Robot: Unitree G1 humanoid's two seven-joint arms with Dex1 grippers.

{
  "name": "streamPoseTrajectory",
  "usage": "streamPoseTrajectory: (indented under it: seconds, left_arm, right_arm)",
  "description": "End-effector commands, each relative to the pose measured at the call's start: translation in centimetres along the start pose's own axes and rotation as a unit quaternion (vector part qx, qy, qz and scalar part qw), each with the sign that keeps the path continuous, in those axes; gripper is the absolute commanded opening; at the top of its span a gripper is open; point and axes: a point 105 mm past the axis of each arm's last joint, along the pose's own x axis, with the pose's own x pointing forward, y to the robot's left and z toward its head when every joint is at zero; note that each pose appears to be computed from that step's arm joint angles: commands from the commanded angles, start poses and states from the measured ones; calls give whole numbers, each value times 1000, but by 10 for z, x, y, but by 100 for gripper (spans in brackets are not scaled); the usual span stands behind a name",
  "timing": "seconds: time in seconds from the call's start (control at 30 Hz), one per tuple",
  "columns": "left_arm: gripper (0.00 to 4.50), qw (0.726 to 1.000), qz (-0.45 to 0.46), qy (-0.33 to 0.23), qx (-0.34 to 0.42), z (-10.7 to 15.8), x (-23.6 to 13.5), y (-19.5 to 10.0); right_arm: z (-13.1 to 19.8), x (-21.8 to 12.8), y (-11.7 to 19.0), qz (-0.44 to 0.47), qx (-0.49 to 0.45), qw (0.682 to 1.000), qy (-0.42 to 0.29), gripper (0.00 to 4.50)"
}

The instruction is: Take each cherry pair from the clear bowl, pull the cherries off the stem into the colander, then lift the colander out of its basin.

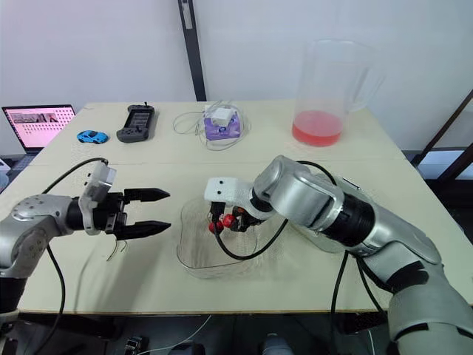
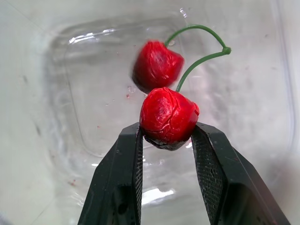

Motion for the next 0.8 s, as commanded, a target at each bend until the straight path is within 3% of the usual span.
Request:
streamPoseTrajectory:
  seconds: [0.03, 0.17, 0.4, 0.6, 0.8]
  left_arm:
    - [450, 1000, -4, -22, 14, 13, 0, 2]
    - [450, 998, -4, -64, -21, 25, -1, 7]
    - [450, 984, -4, -160, -74, 67, -2, 17]
    - [450, 985, -12, -161, -68, 77, 6, 27]
    - [450, 981, -18, -178, -81, 88, 10, 36]
  right_arm:
    - [12, -8, 2, -13, -14, 999, -31, 157]
    - [30, -20, -4, -52, -39, 992, -111, 157]
    - [38, -52, -7, -164, -73, 952, -249, 157]
    - [33, -63, -8, -247, -75, 915, -309, 157]
    - [16, -64, -6, -325, -133, 890, -292, 157]
